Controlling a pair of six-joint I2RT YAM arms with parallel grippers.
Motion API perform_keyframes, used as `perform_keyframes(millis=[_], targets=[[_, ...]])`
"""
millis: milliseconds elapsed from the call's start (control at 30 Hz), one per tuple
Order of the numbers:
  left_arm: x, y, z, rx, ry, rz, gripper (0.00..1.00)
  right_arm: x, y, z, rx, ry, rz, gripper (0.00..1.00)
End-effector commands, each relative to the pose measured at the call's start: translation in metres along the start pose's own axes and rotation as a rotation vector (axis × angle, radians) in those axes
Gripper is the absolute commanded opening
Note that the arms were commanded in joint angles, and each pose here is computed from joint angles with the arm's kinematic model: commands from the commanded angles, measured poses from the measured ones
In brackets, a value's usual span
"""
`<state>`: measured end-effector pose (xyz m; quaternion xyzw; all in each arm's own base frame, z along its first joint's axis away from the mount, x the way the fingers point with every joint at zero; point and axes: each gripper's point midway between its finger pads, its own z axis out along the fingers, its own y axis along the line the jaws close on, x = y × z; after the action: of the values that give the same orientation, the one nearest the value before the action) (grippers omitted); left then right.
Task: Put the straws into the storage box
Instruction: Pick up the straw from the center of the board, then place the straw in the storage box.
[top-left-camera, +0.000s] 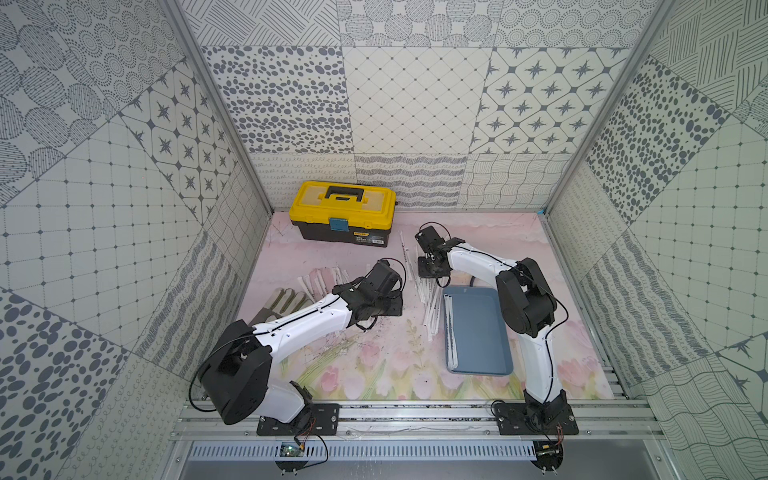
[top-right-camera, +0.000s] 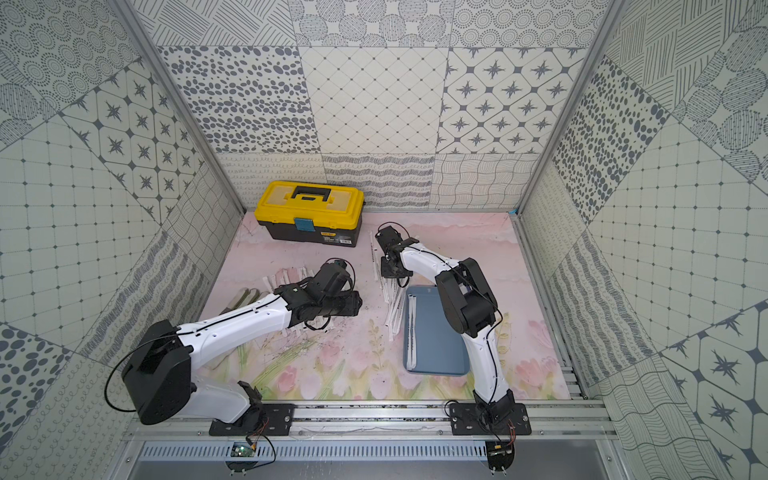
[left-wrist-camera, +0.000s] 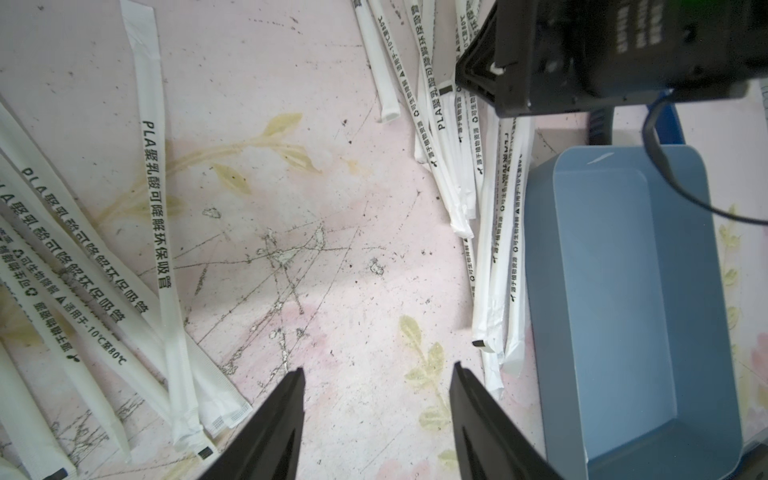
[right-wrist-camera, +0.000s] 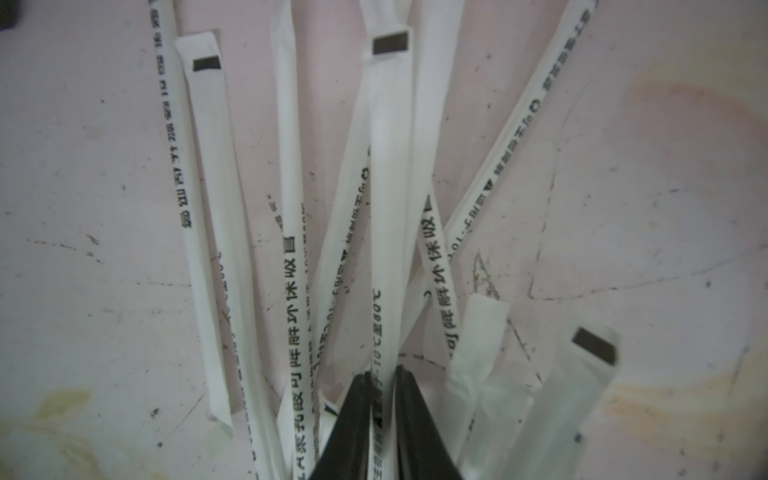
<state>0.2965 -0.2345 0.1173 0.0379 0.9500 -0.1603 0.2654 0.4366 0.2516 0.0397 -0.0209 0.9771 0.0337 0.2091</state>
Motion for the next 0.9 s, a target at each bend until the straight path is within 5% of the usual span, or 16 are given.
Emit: perform_keyframes(millis=[0, 233, 633, 767, 867], targets=[[-0.007, -0.003, -0.004, 0.012, -0.025, 0.013, 0.60, 0.001, 0.023, -0.004, -0.052, -0.018, -0.024, 0.10], [-0.016, 0.010, -0.011, -0.020, -0.055, 0.005, 0.60, 0.017, 0.088, -0.062, -0.308, -0.049, 0.001, 0.10], [-0.024, 0.026, -0.023, -0.018, -0.085, -0.039, 0.60, 0.025, 0.102, -0.101, -0.658, -0.047, 0.124, 0.11], [-0.027, 0.024, -0.024, -0.009, -0.096, -0.049, 0.60, 0.029, 0.117, -0.087, -0.653, -0.019, 0.086, 0.11], [-0.028, 0.032, -0.028, -0.044, -0.100, -0.045, 0.60, 0.029, 0.114, -0.080, -0.388, -0.050, -0.008, 0.15]])
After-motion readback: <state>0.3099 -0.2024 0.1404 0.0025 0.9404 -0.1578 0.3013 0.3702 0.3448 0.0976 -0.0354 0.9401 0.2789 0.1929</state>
